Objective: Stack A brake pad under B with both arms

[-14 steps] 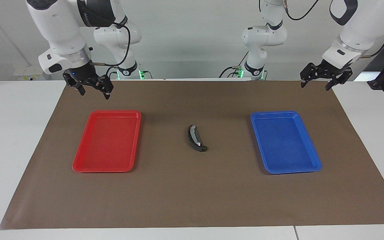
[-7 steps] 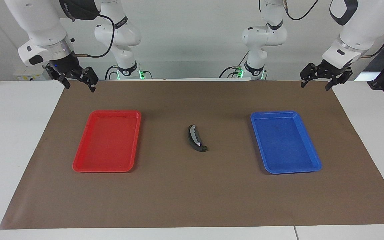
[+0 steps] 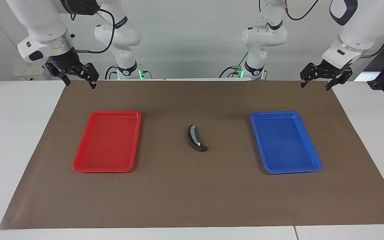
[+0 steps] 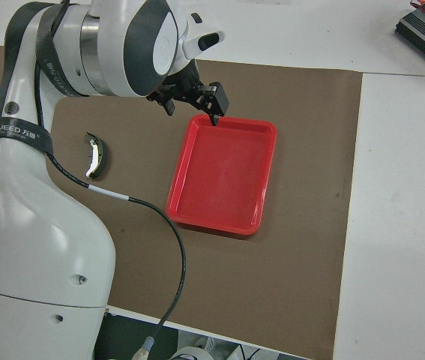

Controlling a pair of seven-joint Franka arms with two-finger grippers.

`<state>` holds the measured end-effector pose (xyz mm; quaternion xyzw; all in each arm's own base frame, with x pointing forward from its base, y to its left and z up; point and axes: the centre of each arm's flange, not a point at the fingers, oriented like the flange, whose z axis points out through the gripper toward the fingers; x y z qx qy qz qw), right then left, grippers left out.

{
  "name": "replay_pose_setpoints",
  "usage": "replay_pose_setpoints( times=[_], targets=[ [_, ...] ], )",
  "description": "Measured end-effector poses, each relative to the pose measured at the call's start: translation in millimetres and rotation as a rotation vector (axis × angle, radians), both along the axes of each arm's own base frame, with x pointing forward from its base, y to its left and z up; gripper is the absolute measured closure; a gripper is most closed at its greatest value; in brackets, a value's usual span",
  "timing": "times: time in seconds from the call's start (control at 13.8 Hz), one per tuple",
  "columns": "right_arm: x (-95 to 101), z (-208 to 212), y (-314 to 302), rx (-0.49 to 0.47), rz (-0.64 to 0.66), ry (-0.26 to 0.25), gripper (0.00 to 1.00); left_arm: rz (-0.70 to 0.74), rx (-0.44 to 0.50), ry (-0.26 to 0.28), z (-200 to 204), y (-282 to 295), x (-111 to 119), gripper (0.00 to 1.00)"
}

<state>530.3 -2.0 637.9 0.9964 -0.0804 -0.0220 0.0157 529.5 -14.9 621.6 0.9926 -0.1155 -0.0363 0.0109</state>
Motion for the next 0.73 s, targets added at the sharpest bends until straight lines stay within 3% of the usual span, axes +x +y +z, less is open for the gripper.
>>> replay_pose_setpoints(
  times=[0.73],
  targets=[
    [3.4,-3.5,2.7,0.004,-0.014,0.013,0.00,0.000,0.000,0.000,0.0,0.0,0.0,0.00]
  ],
)
